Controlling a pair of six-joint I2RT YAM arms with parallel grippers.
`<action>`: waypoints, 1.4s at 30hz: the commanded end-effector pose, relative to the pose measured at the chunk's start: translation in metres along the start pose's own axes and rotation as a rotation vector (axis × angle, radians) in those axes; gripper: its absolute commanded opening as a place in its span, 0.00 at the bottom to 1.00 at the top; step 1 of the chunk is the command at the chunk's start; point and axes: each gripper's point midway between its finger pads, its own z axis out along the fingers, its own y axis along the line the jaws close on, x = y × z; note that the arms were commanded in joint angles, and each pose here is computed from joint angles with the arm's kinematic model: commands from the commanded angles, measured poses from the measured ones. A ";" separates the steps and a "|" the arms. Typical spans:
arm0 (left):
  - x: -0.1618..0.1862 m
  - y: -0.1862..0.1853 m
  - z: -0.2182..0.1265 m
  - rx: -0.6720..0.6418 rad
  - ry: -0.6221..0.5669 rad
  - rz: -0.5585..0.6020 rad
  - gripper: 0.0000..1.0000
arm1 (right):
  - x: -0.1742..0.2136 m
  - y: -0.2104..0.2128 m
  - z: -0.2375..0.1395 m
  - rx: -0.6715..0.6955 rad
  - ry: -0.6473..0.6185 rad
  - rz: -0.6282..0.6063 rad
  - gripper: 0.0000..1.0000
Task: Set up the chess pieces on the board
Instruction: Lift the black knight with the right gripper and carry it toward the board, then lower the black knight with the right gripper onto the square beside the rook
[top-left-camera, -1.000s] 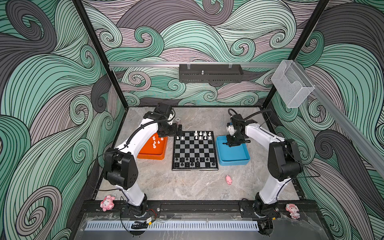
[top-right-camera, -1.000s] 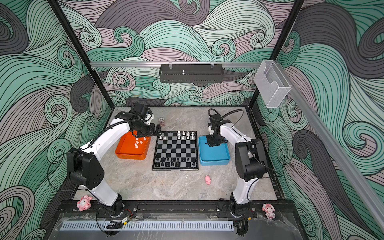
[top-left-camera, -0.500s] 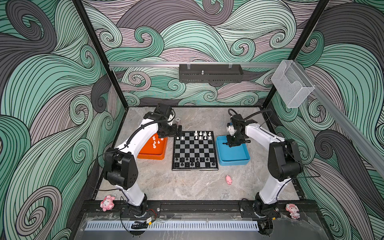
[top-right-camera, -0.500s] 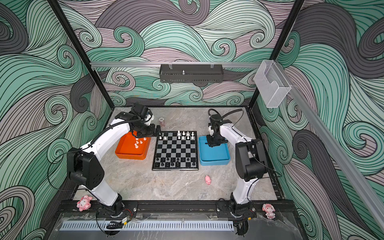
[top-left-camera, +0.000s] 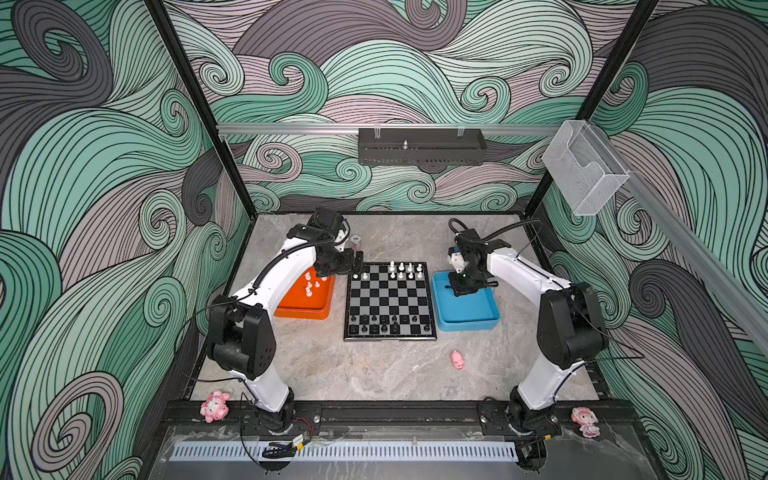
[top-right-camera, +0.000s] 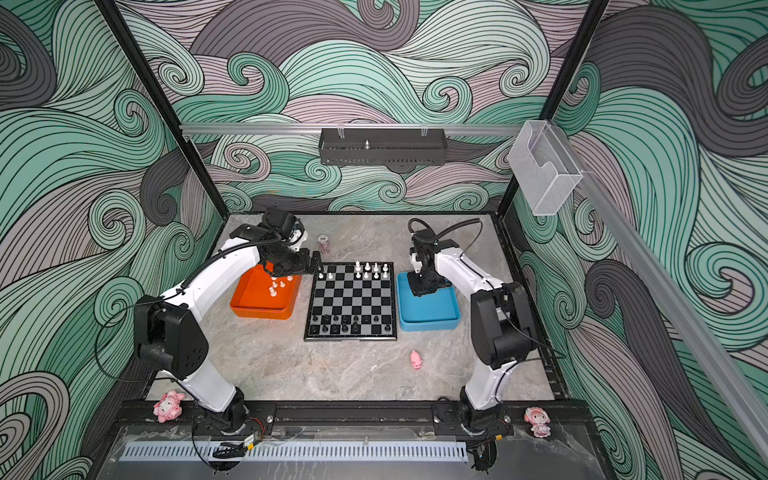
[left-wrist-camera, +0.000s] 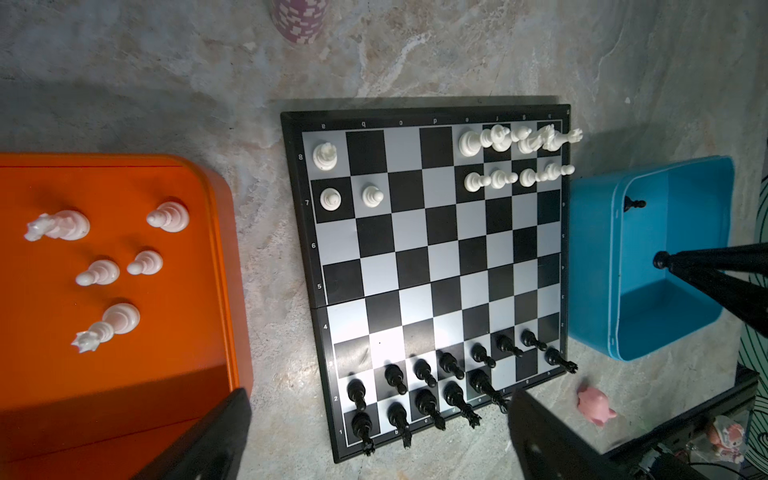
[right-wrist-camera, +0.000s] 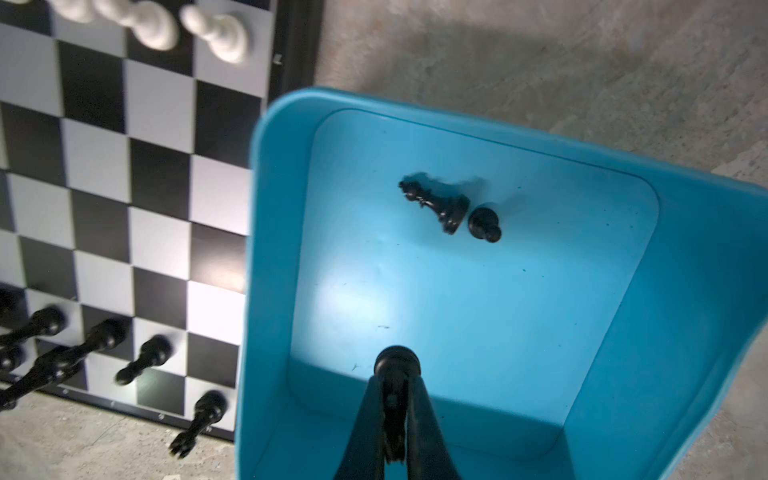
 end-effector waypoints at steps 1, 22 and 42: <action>-0.001 0.005 -0.016 0.001 -0.034 -0.033 0.99 | 0.000 0.021 -0.028 0.006 -0.046 -0.033 0.09; 0.010 0.018 -0.029 0.017 -0.062 -0.078 0.99 | 0.054 0.132 -0.003 -0.037 -0.045 -0.163 0.10; 0.015 0.021 -0.030 0.016 -0.058 -0.080 0.99 | 0.062 0.148 0.027 -0.048 0.014 -0.191 0.10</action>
